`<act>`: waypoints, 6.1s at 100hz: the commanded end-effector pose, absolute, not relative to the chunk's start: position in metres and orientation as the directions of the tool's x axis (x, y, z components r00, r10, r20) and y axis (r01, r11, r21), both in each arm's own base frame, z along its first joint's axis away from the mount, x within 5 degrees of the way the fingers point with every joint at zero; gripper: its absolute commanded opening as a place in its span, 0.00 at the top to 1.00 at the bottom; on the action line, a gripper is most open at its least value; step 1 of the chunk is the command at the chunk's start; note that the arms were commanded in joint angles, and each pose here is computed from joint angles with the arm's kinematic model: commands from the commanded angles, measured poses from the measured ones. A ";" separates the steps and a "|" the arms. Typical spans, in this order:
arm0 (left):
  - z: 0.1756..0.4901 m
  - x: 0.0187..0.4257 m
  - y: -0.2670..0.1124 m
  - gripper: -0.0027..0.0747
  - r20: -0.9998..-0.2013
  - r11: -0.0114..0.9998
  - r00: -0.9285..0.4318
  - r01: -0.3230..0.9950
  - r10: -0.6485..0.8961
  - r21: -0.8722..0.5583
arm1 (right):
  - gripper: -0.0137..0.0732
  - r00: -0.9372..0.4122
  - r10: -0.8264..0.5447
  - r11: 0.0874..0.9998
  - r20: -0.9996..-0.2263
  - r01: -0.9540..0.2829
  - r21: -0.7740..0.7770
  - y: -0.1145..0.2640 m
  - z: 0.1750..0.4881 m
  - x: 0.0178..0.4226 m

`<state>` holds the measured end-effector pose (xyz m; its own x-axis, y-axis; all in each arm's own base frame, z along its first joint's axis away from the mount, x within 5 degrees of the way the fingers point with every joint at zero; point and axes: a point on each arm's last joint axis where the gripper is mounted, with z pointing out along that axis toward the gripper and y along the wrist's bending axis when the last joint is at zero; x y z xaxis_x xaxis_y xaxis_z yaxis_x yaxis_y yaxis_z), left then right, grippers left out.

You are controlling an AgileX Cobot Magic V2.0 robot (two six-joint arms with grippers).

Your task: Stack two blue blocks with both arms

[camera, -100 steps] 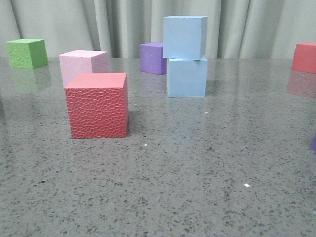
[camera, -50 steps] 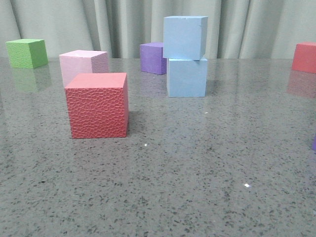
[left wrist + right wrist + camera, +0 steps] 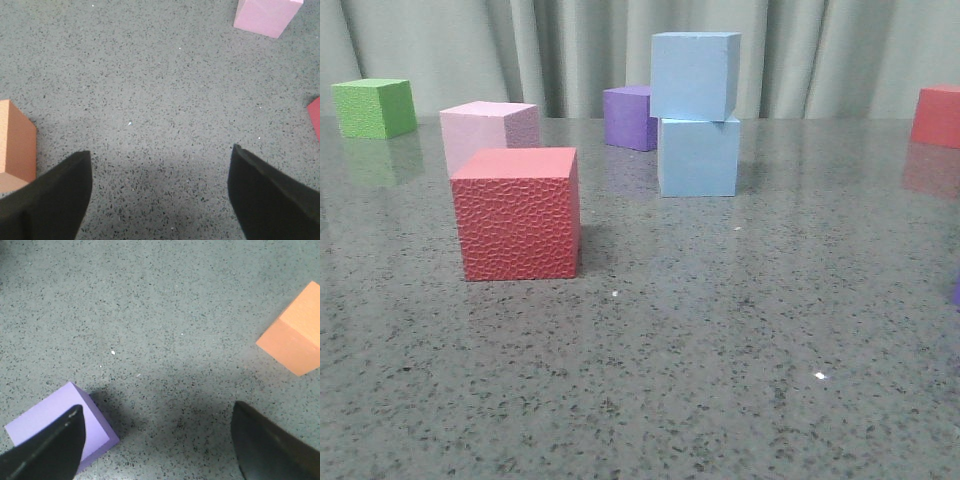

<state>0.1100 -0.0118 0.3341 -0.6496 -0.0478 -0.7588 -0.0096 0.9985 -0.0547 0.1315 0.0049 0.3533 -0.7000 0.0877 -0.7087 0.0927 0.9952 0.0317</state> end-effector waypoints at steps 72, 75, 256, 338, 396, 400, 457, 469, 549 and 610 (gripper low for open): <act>0.348 0.114 -0.013 0.99 -0.825 0.996 -0.561 0.004 -0.069 -0.086 | 0.98 -0.641 0.078 0.996 -0.764 0.080 0.034 0.005 0.365 0.132; 0.348 0.114 -0.013 0.99 -0.825 0.996 -0.561 0.004 -0.069 -0.086 | 0.98 -0.641 0.078 0.996 -0.764 0.080 0.034 0.005 0.365 0.132; 0.213 0.055 -0.004 0.99 -0.995 0.994 -0.071 0.072 -0.075 -0.080 | 0.98 -0.641 0.078 0.996 -0.764 0.080 0.034 0.005 0.365 0.132; 0.193 0.055 -0.004 0.99 -0.998 0.995 -0.015 0.084 -0.056 -0.057 | 0.98 -0.641 0.078 0.996 -0.764 0.080 0.034 0.005 0.365 0.132; 0.193 0.055 -0.004 0.99 -0.998 0.995 -0.015 0.084 -0.056 -0.057 | 0.98 -0.641 0.078 0.996 -0.764 0.080 0.034 0.005 0.365 0.132; 0.193 0.055 -0.004 0.99 -0.998 0.995 -0.015 0.084 -0.056 -0.057 | 0.98 -0.641 0.078 0.996 -0.764 0.080 0.034 0.005 0.365 0.132; 0.193 0.055 -0.004 0.99 -0.998 0.995 -0.015 0.084 -0.056 -0.057 | 0.98 -0.522 0.076 0.997 -0.849 0.054 0.055 0.003 0.362 0.114; 0.193 0.055 -0.004 0.99 -0.998 0.995 -0.015 0.084 -0.056 -0.057 | 0.98 -0.410 0.074 0.997 -0.909 0.022 0.071 0.004 0.351 0.104; 0.193 0.055 -0.004 0.99 -0.998 0.995 -0.015 0.084 -0.056 -0.057 | 0.98 -0.022 0.020 0.998 -1.000 -0.061 0.022 0.002 0.252 0.039; 0.193 0.055 -0.004 0.99 -0.998 0.995 -0.015 0.084 -0.056 -0.057 | 0.98 0.107 0.028 0.998 -0.994 -0.057 0.022 0.003 0.212 0.053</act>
